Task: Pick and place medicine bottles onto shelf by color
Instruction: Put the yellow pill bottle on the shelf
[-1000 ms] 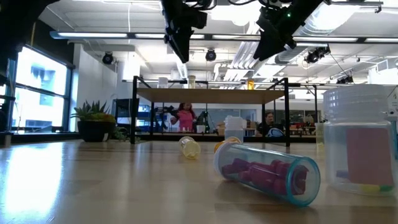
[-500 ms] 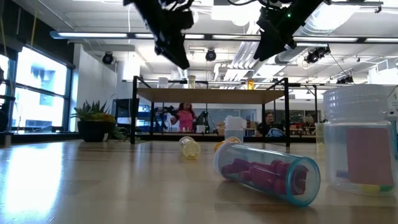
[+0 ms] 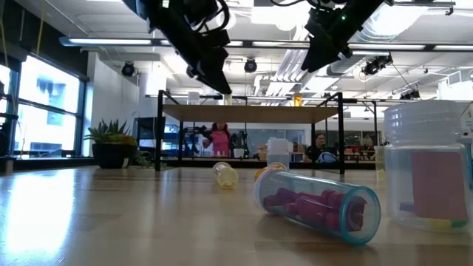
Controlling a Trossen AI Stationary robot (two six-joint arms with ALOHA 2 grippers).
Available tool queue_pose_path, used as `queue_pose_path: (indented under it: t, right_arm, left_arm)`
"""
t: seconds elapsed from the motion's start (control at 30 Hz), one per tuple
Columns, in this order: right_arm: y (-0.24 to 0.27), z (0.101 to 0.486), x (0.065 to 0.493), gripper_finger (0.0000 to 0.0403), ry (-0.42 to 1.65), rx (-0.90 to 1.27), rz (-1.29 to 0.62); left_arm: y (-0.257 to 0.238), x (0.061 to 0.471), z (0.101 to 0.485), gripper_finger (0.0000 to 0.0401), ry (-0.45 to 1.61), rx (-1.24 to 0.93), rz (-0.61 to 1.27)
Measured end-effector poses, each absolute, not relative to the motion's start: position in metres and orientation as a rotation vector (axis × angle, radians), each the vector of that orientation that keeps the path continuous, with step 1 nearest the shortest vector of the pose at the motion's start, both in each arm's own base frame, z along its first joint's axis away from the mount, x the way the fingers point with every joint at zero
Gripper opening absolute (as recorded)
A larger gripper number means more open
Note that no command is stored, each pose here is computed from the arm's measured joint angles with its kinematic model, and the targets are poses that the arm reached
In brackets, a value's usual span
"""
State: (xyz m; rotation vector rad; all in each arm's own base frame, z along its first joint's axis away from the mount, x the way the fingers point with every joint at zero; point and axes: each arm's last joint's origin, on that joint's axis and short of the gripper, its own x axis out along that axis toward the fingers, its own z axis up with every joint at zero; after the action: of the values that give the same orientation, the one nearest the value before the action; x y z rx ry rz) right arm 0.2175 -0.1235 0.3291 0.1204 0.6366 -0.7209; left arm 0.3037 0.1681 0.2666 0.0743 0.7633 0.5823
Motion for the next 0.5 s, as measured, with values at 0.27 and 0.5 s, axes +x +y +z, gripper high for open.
queue_pose_path:
  t: [0.27, 0.5]
  right_arm:
    - [-0.124, 0.33, 0.218, 0.0165, 0.625, 0.119, -0.721]
    - [-0.124, 0.33, 0.218, 0.0165, 0.622, 0.119, -0.721]
  left_arm:
    - [0.189, 0.297, 0.262, 0.0149, 0.752, 0.022, 0.569]
    - [0.199, 0.298, 0.249, 0.0149, 0.782, 0.018, 0.556]
